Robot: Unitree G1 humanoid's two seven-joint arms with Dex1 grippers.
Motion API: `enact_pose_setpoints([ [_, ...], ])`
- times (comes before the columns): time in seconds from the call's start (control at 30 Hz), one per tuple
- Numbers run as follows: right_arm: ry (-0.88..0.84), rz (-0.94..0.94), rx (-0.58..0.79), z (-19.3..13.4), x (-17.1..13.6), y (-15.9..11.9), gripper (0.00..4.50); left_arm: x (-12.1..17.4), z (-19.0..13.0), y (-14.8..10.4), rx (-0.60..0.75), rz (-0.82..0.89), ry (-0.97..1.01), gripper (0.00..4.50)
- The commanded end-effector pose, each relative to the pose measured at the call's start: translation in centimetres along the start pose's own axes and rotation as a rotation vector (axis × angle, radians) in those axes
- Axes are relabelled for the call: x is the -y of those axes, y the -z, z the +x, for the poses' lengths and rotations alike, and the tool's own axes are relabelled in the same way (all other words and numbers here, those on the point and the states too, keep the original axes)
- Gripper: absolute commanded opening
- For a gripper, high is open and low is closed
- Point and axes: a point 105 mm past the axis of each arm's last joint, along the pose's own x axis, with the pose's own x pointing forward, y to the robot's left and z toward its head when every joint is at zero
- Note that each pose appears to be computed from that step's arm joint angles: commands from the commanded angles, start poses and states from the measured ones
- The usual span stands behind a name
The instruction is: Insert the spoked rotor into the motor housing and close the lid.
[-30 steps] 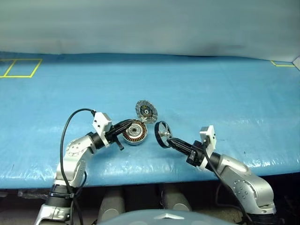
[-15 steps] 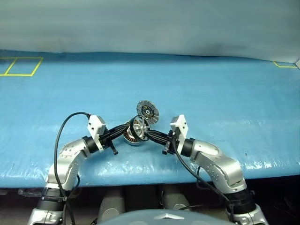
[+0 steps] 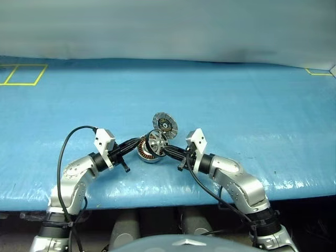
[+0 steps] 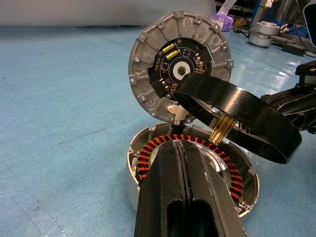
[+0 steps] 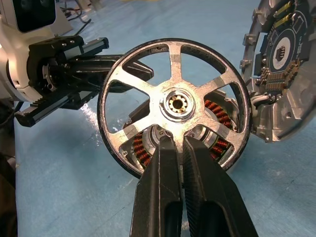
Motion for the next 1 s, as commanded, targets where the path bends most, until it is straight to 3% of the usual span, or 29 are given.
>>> enact_pose_setpoints([
  [0.03, -0.023, -0.055, 0.063, 0.3, -0.5, -1.9, 0.01, 0.0, 0.1, -2.0, 0.08, 0.037, -0.005, 0.0],
  [0.3, -0.048, -0.072, 0.079, 1.1, -1.0, -2.4, 0.01, 0.0, 0.1, -2.0, 0.081, 0.036, -0.009, 0.0],
  [0.8, -0.024, -0.072, 0.017, 1.3, -0.5, -0.9, 0.01, -0.2, 0.1, -1.8, 0.069, 0.049, -0.021, 0.0],
  [0.9, -0.022, -0.08, 0.014, 1.3, -0.4, -0.9, 0.72, -0.3, 0.1, -1.8, 0.069, 0.052, -0.023, 0.0],
  [1.0, -0.017, -0.109, 0.022, 1.2, -0.4, -1.1, 1.73, -0.3, 0.1, -1.8, 0.068, 0.052, -0.025, 0.0],
])
